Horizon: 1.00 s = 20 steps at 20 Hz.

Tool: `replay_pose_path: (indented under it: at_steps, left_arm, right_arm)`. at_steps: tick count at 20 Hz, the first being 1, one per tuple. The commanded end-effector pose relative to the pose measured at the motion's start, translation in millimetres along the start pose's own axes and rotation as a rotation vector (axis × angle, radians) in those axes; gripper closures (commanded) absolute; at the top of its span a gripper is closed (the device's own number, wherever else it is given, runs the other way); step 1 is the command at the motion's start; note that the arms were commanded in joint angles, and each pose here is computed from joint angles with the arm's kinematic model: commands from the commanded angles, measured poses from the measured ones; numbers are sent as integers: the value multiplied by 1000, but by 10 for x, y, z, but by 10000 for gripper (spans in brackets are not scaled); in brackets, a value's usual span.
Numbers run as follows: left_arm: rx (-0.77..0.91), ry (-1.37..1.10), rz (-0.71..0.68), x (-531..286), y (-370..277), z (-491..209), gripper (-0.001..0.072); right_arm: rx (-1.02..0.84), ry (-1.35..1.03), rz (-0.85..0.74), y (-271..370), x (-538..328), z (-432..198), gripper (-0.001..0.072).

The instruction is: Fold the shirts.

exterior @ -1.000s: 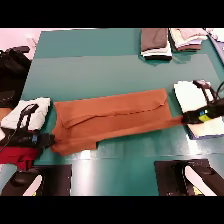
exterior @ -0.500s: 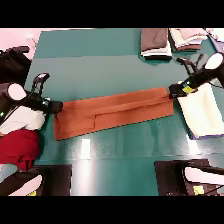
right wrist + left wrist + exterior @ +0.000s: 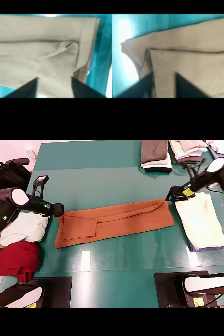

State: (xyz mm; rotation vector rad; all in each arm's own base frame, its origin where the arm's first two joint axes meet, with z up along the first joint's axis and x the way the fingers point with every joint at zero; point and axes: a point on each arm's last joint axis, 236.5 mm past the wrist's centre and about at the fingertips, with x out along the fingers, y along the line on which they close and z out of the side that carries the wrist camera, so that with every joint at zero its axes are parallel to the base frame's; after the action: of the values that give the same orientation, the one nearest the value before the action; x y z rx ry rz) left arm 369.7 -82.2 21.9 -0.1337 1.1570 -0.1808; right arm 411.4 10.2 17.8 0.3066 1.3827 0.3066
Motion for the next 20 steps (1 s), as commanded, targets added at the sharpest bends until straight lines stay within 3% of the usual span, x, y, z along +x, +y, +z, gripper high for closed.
replay_pose_path:
  at_steps: [1,7,14,16,17,18,19,20]
  left_arm:
    - [-36,-17,-67,-65,-173,85,688]
    - [-93,-19,-217,-109,-546,107,685]
    - [2,-61,-315,40,-1378,78,686]
    - [41,-63,-345,190,-1671,51,686]
    - [59,-52,-361,273,-1826,37,686]
    - [75,-38,-372,357,-1959,33,686]
    - [94,-21,-380,451,-2092,36,686]
    - [112,-8,-388,544,-2224,49,686]
  right_arm:
    - [79,-40,93,-195,-143,7,111]
    - [209,91,244,-395,439,-474,111]
    - [206,136,233,-388,873,-501,130]
    - [184,162,240,-302,949,-530,300]
    - [153,161,240,-258,973,-523,475]
    - [138,157,241,-211,974,-506,599]
    - [122,140,232,-172,945,-468,673]
    - [110,107,229,-136,858,-406,693]
